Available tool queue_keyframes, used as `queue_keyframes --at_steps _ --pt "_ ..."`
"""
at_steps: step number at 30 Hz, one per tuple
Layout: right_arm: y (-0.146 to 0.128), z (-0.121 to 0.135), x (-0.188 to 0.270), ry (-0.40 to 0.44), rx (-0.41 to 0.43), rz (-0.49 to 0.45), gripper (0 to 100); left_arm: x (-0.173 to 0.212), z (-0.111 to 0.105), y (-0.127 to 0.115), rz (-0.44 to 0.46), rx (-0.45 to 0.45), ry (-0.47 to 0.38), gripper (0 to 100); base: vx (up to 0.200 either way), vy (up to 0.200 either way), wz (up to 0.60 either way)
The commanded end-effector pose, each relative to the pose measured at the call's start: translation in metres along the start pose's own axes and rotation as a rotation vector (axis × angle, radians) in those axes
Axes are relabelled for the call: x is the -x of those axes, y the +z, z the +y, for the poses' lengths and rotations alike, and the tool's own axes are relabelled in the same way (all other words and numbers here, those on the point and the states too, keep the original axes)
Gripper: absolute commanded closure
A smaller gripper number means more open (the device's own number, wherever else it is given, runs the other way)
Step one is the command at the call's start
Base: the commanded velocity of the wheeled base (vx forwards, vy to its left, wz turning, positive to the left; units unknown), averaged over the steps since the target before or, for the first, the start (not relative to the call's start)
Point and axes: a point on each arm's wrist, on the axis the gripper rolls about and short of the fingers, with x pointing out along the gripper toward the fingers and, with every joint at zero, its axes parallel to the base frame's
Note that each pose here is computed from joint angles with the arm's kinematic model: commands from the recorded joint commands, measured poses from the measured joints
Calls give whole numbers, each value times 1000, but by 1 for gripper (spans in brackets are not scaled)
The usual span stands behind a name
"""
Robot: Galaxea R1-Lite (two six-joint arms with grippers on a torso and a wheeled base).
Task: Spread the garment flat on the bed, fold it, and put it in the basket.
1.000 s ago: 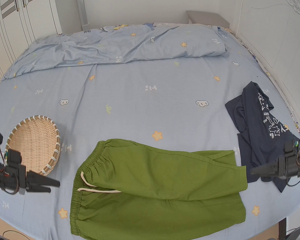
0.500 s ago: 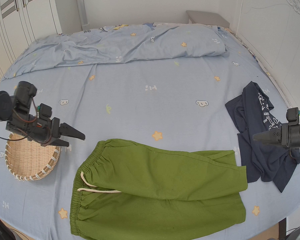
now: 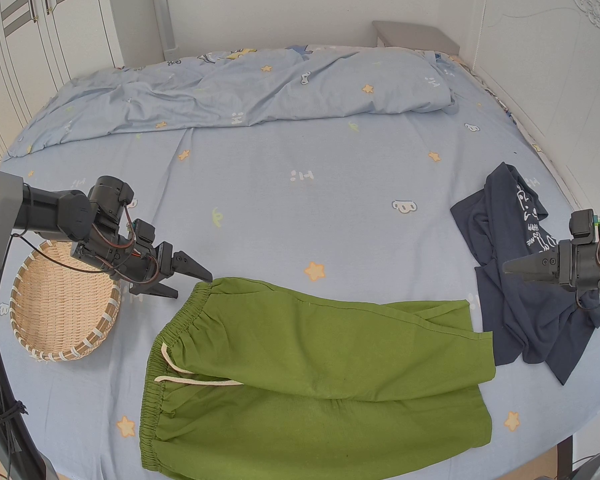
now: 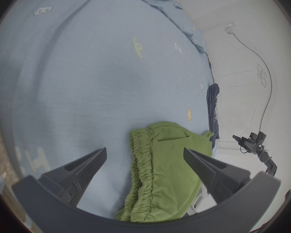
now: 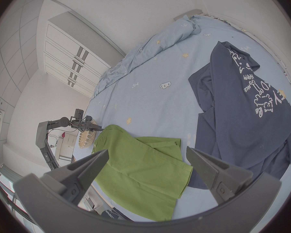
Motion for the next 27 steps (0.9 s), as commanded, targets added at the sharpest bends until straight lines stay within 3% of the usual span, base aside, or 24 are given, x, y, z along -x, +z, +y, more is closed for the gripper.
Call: queue_keyframes --at_steps 1,10,11,22,27 --pt "0 -8 -6 -9 -17 7 0 -25 6 -3 54 15 -3 0 0 0 0" --pt "-1 -7 -7 -5 -14 12 0 -37 5 -2 69 27 -10 0 0 0 0" --pt "-1 -7 -7 -5 -14 12 0 -38 6 -3 70 28 -10 100 0 0 0" --pt "-3 -6 -7 -2 -14 16 0 -30 8 -1 53 32 -5 100 0 0 0" --pt "-13 -7 -11 1 -34 51 0 4 -1 1 -17 18 -1 100 0 0 0"
